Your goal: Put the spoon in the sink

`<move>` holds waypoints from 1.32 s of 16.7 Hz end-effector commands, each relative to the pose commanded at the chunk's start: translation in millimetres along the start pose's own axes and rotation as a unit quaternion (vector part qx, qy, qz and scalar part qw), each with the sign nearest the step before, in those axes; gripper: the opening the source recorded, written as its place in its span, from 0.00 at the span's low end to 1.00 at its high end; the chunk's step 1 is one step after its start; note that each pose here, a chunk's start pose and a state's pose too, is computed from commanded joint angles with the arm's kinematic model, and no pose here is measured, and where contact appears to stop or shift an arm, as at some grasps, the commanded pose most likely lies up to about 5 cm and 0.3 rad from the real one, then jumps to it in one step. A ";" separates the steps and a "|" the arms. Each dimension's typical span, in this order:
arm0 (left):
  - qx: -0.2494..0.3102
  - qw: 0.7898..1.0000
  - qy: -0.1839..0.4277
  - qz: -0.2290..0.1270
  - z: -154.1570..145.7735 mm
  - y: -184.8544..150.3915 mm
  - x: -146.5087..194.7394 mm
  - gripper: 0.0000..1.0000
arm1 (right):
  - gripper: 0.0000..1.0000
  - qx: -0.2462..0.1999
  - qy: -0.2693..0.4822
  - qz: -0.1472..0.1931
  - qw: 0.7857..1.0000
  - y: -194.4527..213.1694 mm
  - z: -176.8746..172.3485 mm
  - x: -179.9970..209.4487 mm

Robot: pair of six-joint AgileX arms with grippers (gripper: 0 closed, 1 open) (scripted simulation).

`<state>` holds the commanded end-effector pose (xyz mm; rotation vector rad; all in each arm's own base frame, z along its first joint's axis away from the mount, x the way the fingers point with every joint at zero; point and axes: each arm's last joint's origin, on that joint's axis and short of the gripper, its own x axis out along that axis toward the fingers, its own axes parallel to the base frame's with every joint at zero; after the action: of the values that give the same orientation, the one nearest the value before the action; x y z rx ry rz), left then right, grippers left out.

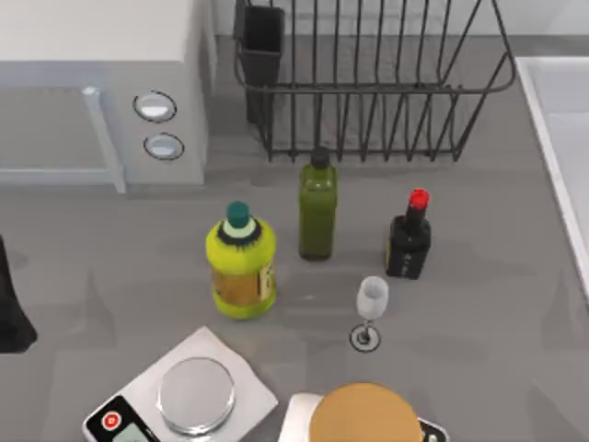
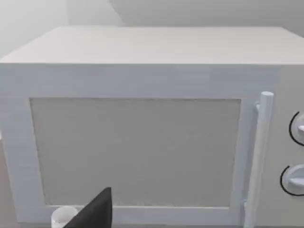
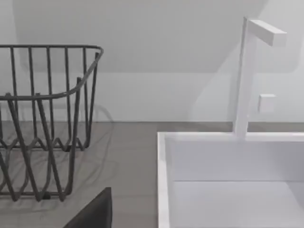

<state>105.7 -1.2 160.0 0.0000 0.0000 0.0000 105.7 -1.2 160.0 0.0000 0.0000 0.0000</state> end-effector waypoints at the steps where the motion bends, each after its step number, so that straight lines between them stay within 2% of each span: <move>1: 0.000 1.000 0.000 0.000 0.0 0.0 0.0 1.00 | 1.00 0.000 0.000 0.000 1.000 0.0 0.0 0.0; 5: 0.000 1.000 0.000 0.000 0.0 0.0 0.0 1.00 | 1.00 0.006 0.038 -0.015 0.999 -3.6 7.7 0.8; 8: 0.000 1.000 0.000 0.000 0.0 0.0 0.0 1.00 | 1.00 0.026 0.133 -0.044 0.990 -11.1 19.4 5.8; 10: 0.000 1.000 0.000 0.000 0.0 0.0 0.0 1.00 | 1.00 0.050 0.224 -0.070 0.971 -18.5 25.2 12.9; 13: 0.000 1.000 0.000 0.000 0.0 0.0 0.0 1.00 | 1.00 0.104 0.380 -0.113 0.912 -33.8 28.1 28.0; 16: 0.000 1.000 0.000 0.000 0.0 0.0 0.0 1.00 | 1.00 0.167 0.512 -0.152 0.829 -53.0 27.7 44.0; 19: 0.000 1.000 0.000 0.000 0.0 0.0 0.0 1.00 | 1.00 0.223 0.593 -0.182 0.752 -72.7 29.7 56.9; 22: 0.000 1.000 0.000 0.000 0.0 0.0 0.0 1.00 | 1.00 0.263 0.635 -0.200 0.698 -88.6 32.2 66.2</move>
<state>105.7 -1.2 160.0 0.0000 0.0000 0.0000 171.9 -89.8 192.2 0.5853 1.4165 -0.4453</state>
